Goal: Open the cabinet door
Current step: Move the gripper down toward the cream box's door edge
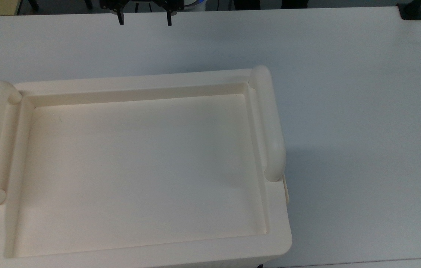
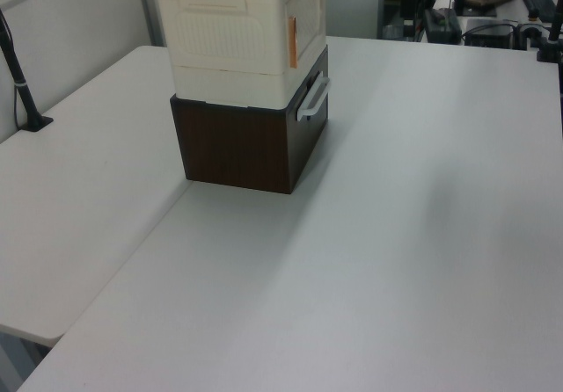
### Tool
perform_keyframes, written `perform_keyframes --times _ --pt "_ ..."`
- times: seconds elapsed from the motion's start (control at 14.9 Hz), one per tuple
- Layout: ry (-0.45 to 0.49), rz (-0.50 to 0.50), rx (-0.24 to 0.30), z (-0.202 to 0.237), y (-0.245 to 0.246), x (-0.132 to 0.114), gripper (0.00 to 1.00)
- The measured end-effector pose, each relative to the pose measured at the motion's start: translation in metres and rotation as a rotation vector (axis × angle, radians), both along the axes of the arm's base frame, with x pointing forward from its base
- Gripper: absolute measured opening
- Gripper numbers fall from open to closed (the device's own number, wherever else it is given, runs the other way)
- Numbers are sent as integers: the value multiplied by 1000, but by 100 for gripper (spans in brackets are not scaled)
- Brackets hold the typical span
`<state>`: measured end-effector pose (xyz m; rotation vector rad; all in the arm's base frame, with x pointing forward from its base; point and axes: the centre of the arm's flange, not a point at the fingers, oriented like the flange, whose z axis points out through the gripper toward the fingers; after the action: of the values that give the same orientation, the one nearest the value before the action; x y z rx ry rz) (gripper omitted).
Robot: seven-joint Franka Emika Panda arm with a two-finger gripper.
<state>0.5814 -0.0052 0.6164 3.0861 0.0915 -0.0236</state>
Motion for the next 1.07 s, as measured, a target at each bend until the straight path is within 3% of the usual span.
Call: perform_keyframes --times 0.4,1.07 --pt "-27 49 2 -1 3 6 100" --pt "-351 89 70 17 56 60 100"
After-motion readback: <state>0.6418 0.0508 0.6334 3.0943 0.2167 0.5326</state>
